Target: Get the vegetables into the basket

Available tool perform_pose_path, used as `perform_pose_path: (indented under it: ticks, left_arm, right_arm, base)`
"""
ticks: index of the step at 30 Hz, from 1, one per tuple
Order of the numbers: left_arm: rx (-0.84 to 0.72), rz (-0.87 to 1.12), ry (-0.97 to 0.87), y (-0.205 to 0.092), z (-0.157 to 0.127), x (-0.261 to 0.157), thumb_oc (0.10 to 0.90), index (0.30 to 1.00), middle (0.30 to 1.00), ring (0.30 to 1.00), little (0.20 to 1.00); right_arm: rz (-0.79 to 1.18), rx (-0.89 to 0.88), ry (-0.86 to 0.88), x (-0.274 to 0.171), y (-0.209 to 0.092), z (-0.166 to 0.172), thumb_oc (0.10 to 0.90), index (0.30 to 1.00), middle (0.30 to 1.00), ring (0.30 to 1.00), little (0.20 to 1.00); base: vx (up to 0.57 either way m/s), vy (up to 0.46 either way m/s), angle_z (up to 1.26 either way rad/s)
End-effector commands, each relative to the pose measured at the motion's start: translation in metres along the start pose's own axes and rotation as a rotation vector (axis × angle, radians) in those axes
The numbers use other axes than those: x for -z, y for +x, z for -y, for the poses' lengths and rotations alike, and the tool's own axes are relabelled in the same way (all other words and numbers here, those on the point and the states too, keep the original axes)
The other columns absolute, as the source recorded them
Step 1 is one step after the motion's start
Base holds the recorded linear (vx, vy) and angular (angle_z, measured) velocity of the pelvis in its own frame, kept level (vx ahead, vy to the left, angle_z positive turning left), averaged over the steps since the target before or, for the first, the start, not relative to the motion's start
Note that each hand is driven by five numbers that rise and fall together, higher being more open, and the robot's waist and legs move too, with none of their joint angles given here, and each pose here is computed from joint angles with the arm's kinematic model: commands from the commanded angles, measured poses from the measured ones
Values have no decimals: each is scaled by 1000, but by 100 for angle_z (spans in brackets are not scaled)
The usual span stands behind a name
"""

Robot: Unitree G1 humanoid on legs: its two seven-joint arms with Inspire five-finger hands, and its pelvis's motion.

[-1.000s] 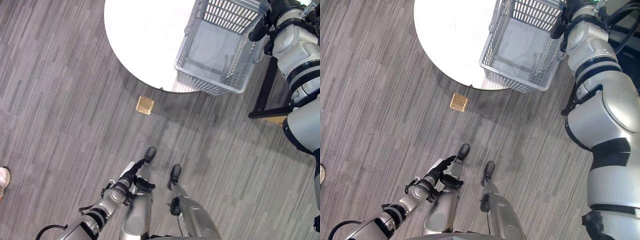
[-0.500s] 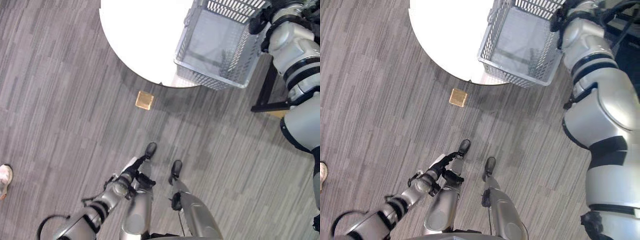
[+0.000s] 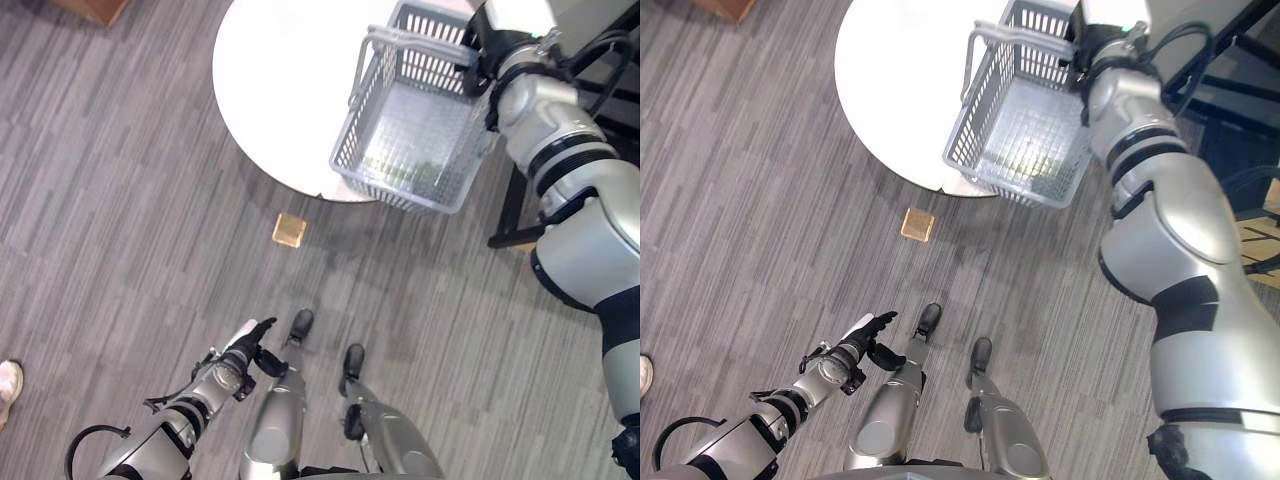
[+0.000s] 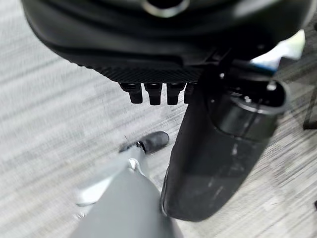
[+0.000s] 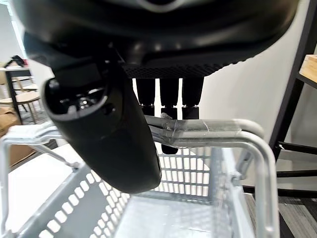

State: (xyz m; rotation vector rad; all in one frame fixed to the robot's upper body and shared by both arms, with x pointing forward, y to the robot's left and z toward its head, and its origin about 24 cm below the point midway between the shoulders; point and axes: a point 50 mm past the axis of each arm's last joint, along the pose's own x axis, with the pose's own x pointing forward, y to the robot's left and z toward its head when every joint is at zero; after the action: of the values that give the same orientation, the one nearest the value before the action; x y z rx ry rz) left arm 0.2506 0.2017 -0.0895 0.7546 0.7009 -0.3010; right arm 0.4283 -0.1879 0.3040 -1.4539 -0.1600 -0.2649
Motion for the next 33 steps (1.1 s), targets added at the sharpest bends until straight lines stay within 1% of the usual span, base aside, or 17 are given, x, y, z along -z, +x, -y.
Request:
perform_pose_path:
  ticks: [1,2,6,8,12,16,18,20,22,23,24,26,27,28,29,30,33]
  left_arm:
    - [61,-122,27,-12,23,42,900,1000,1000,1000,1000]
    - [62,-125,26,-13,24,43,900,1000,1000,1000,1000]
    - [51,-221,-58,-19,28,65,900,1000,1000,1000,1000]
    - [54,-231,-77,-21,31,67,900,1000,1000,1000,1000]
    - [39,-250,-130,-24,33,73,900,1000,1000,1000,1000]
    - [4,-258,-201,-27,32,78,900,1000,1000,1000,1000]
    - [-56,-282,-285,-30,25,85,900,1000,1000,1000,1000]
    - [-72,-290,-305,-32,24,88,900,1000,1000,1000,1000]
    - [-101,-323,-341,-36,21,98,900,1000,1000,1000,1000]
    - [-101,-323,-339,-36,22,98,900,1000,1000,1000,1000]
    - [-107,-344,-347,-39,23,103,900,1000,1000,1000,1000]
    - [-111,-352,-346,-40,22,105,900,1000,1000,1000,1000]
    - [-126,-356,-345,-41,19,108,900,1000,1000,1000,1000]
    - [-164,-361,-359,-44,12,112,900,1000,1000,1000,1000]
    - [-164,-361,-359,-44,12,112,900,1000,1000,1000,1000]
    - [-195,-394,-389,-51,8,123,900,1000,1000,1000,1000]
    - [-205,-461,-402,-62,13,141,900,1000,1000,1000,1000]
  right_arm:
    - [67,150,-12,-26,3,39,400,300,300,300,300]
    - [68,147,-11,-26,3,37,400,300,300,300,300]
    - [207,12,58,-68,-4,-5,400,300,300,300,300]
    - [249,-23,53,-76,-8,-17,400,300,300,300,300]
    - [372,-71,38,-93,-18,-25,400,300,300,300,300]
    - [419,-102,54,-89,-26,-34,400,300,300,300,300]
    - [425,-106,81,-77,-31,-37,400,300,300,300,300]
    - [437,-124,79,-73,-35,-43,400,300,300,300,300]
    - [449,-136,67,-52,-46,-48,400,300,300,300,300]
    - [447,-137,67,-51,-47,-48,400,300,300,300,300]
    - [404,-158,72,-30,-50,-57,400,300,300,300,300]
    - [391,-182,66,-21,-55,-65,400,300,300,300,300]
    - [370,-198,59,-10,-57,-69,400,300,300,300,300]
    - [327,-237,55,10,-66,-82,400,300,300,300,300]
    - [326,-237,55,10,-66,-82,400,300,300,300,300]
    - [272,-269,54,32,-75,-95,400,300,300,300,300]
    - [197,-306,18,63,-87,-107,400,300,300,300,300]
  base:
    - [89,87,-29]
    - [101,108,-32]
    - [107,110,-44]
    - [70,98,-57]
    - [32,61,-50]
    - [-17,35,-29]
    - [-26,11,-22]
    - [2,3,-27]
    - [-36,6,-8]
    - [-34,9,-1]
    - [-16,6,-4]
    - [-19,-3,-10]
    - [-20,-17,-15]
    - [-11,-11,-9]
    - [-5,-21,-7]
    - [0,0,0]
    - [0,0,0]
